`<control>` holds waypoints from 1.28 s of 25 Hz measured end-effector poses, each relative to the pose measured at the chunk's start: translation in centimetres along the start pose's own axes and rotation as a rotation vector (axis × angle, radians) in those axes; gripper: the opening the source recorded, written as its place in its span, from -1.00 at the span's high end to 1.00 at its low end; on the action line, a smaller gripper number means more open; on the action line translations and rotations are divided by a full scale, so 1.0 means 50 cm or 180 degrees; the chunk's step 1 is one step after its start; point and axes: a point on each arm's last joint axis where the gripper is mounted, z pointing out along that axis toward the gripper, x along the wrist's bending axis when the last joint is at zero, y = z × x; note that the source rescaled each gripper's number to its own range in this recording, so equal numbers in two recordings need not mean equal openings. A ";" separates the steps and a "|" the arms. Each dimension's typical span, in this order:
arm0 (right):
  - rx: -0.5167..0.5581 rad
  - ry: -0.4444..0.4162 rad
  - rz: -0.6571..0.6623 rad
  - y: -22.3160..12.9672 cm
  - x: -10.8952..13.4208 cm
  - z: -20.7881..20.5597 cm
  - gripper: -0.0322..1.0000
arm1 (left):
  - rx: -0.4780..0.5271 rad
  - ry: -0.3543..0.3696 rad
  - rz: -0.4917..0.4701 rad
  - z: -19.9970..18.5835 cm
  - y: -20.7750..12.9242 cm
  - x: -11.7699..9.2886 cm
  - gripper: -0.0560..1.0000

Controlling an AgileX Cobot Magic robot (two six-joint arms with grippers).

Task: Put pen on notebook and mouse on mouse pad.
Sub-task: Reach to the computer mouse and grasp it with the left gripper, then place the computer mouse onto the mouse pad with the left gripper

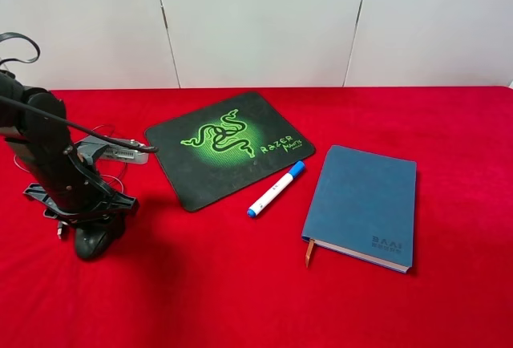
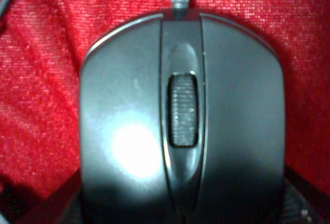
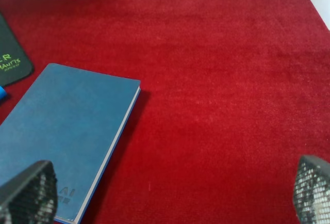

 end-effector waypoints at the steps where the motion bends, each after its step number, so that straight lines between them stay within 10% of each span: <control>1: 0.0000 0.0000 0.0000 0.000 0.000 0.000 -1.00 | -0.0003 -0.0002 -0.0003 -0.002 0.000 0.000 0.89; 32: 0.0000 0.0000 0.0000 0.000 0.000 0.000 -1.00 | -0.0376 -0.0055 -0.0010 -0.242 0.014 -0.003 0.89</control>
